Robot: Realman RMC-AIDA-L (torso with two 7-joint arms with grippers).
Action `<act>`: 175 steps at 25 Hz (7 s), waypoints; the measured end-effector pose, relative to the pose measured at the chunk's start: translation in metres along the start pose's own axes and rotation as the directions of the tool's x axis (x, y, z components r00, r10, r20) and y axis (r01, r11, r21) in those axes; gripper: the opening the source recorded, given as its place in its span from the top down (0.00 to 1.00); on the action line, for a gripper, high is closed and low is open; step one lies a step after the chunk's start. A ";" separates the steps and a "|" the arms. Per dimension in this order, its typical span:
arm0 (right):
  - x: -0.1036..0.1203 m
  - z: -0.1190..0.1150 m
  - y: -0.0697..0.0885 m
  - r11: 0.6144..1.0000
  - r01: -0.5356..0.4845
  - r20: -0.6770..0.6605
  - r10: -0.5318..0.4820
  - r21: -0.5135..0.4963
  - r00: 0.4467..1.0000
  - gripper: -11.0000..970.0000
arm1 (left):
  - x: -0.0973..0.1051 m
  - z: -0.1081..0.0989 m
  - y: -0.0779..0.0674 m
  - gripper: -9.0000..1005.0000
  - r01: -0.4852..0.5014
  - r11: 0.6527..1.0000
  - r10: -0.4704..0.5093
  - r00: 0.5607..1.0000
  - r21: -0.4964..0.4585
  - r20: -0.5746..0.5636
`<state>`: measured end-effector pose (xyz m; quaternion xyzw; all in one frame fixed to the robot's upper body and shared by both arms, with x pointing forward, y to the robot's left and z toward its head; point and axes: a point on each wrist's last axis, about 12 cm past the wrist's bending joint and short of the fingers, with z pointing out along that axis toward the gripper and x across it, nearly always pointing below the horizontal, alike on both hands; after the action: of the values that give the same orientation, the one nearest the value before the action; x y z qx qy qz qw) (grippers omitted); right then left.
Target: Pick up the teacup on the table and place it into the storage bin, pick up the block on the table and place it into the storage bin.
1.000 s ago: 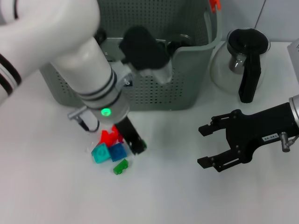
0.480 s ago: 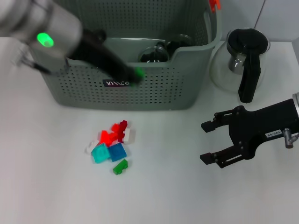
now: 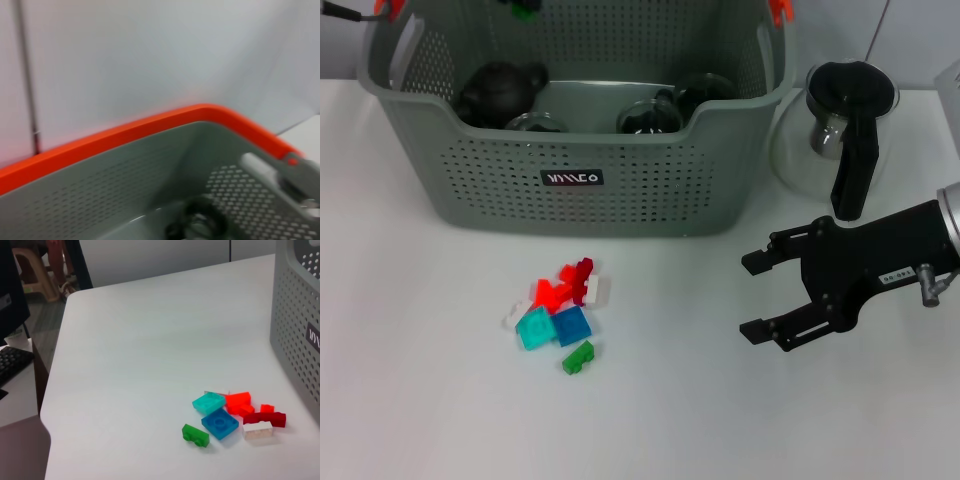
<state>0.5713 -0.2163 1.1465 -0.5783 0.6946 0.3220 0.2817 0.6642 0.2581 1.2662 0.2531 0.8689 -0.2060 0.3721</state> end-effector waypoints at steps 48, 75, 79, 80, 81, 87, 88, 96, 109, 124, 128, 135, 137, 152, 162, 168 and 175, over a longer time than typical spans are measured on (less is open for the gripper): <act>-0.011 0.015 -0.009 0.998 -0.023 0.054 0.020 0.054 0.998 0.10 | 0.128 0.006 -0.113 0.05 -0.226 0.900 0.375 0.837 0.373 -0.398; -0.006 0.004 -0.013 0.997 -0.026 0.033 0.024 0.072 0.999 0.09 | 0.149 0.078 -0.118 0.06 -0.108 0.964 0.239 0.753 0.243 -0.613; -0.005 0.004 -0.013 0.997 -0.024 0.032 0.022 0.073 0.999 0.09 | 0.149 0.081 -0.118 0.06 -0.104 0.967 0.229 0.748 0.231 -0.623; -0.005 0.004 -0.013 0.997 -0.024 0.032 0.022 0.073 0.999 0.09 | 0.149 0.082 -0.118 0.06 -0.106 0.968 0.227 0.745 0.226 -0.627; -0.005 0.004 -0.013 0.997 -0.024 0.031 0.021 0.073 0.999 0.09 | 0.149 0.082 -0.118 0.06 -0.108 0.970 0.225 0.743 0.219 -0.631; -0.004 0.003 -0.013 0.997 -0.024 0.030 0.022 0.074 0.999 0.09 | 0.150 0.088 -0.121 0.06 -0.112 0.973 0.218 0.733 0.202 -0.645; -0.004 0.003 -0.013 0.997 -0.024 0.030 0.021 0.074 0.999 0.09 | 0.150 0.089 -0.121 0.06 -0.112 0.973 0.218 0.732 0.200 -0.645; -0.004 0.003 -0.014 0.997 -0.020 0.030 0.018 0.077 0.999 0.09 | 0.143 0.091 -0.123 0.06 -0.111 0.978 0.198 0.738 0.174 -0.645; -0.006 0.003 -0.015 0.996 -0.013 0.031 0.010 0.085 0.999 0.09 | 0.139 0.094 -0.127 0.06 -0.104 0.985 0.170 0.732 0.139 -0.659; -0.006 0.003 -0.016 0.996 -0.011 0.033 0.008 0.089 0.999 0.09 | 0.142 0.098 -0.131 0.06 -0.108 0.985 0.169 0.723 0.132 -0.670; -0.007 0.003 -0.016 0.996 -0.010 0.033 0.007 0.089 0.999 0.09 | 0.141 0.100 -0.133 0.06 -0.115 0.985 0.174 0.721 0.132 -0.670; -0.007 0.003 -0.016 0.996 -0.008 0.033 0.005 0.089 0.999 0.10 | 0.142 0.100 -0.133 0.06 -0.112 0.985 0.169 0.720 0.128 -0.673; -0.007 0.003 -0.016 0.996 -0.007 0.033 0.004 0.089 0.999 0.10 | 0.141 0.101 -0.133 0.07 -0.114 0.985 0.171 0.720 0.128 -0.672; -0.008 0.001 -0.017 0.995 -0.003 0.040 -0.001 0.099 0.999 0.09 | 0.138 0.104 -0.129 0.56 -0.148 0.986 0.161 0.708 0.078 -0.687; -0.009 0.001 -0.018 0.995 -0.002 0.043 -0.002 0.099 0.999 0.09 | 0.137 0.105 -0.128 0.57 -0.152 0.986 0.156 0.711 0.066 -0.685; -0.009 0.002 -0.018 0.995 -0.001 0.041 -0.004 0.102 0.999 0.09 | 0.136 0.104 -0.129 0.57 -0.153 0.986 0.157 0.709 0.068 -0.687; -0.010 0.002 -0.018 0.995 0.001 0.041 -0.005 0.102 0.999 0.09 | 0.133 0.104 -0.131 0.57 -0.155 0.985 0.165 0.708 0.077 -0.686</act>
<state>0.5912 -0.2110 1.1507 -0.5575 0.7034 0.2973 0.3257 0.5636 0.1360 1.1220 0.3884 0.9181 -0.0697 0.0369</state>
